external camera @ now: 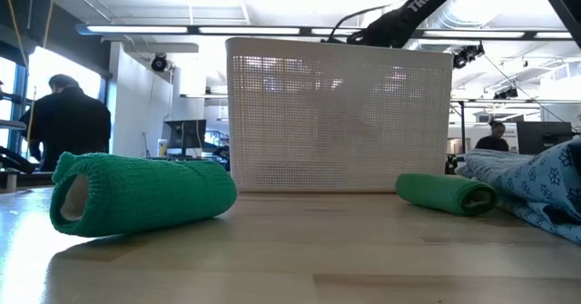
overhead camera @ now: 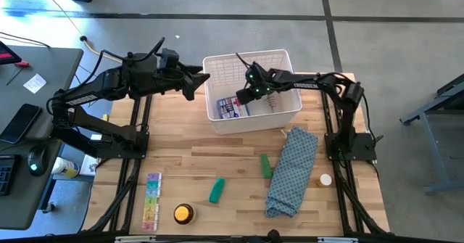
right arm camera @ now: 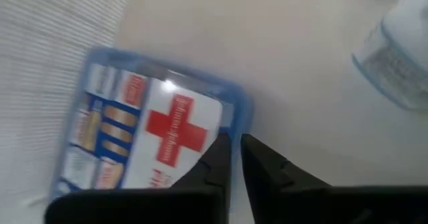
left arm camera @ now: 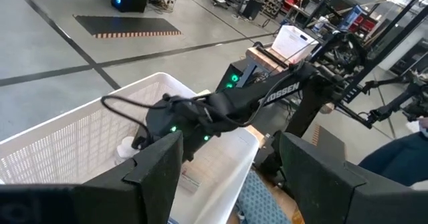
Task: Pick & place medical supplies in basket/bin
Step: Put the blue first aid kit into the white bin, then put the medicine organizer into the white bin
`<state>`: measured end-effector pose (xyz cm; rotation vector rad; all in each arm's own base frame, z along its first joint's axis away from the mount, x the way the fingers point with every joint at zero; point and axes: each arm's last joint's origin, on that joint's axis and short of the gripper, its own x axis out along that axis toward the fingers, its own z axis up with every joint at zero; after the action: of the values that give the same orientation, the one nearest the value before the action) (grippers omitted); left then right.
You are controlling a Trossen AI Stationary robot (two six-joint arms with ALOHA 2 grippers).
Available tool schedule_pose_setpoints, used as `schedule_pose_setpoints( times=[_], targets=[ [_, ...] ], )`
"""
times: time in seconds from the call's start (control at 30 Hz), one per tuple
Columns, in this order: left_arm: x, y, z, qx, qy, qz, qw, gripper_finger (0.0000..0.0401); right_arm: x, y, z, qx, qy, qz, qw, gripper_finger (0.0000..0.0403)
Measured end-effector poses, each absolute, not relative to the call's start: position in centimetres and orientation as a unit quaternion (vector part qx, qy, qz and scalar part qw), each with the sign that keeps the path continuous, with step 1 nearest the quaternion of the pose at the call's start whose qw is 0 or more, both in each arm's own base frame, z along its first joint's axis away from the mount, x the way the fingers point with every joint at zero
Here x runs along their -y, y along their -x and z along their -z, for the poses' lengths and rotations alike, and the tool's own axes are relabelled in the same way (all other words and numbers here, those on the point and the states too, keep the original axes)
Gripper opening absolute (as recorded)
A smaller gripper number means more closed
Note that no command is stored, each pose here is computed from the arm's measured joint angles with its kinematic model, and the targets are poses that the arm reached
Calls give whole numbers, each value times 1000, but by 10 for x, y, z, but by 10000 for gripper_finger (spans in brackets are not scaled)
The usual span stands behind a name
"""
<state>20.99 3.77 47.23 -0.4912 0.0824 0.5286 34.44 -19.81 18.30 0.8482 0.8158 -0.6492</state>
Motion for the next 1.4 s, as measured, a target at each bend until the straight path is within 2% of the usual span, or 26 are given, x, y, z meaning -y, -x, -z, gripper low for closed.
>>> schedule_pose_setpoints(
  times=[0.1, 0.27, 0.4, 0.8, 1.17, 1.4],
  targets=[
    [-38, -210, -472, -40, 240, -259, 935, 285, 198, -345, -171, -397, -397, 303, 770, 32],
    [-38, -210, -472, -44, 241, -257, 935, 285, 197, -344, -160, -423, -404, 301, 753, 4],
    [-38, -210, -472, -44, 241, -257, 935, 285, 197, -345, -160, -419, -406, 298, 756, 7],
    [-38, -210, -472, -48, 226, -256, 939, 285, 177, -359, -143, -450, -451, 212, 741, 2],
    [-37, -209, -473, -45, 227, -255, 939, 285, 184, -360, -152, -431, -467, 205, 745, 4],
    [-37, -209, -473, -45, 228, -255, 939, 285, 194, -357, -176, -401, -474, 185, 762, 5]
  ],
)
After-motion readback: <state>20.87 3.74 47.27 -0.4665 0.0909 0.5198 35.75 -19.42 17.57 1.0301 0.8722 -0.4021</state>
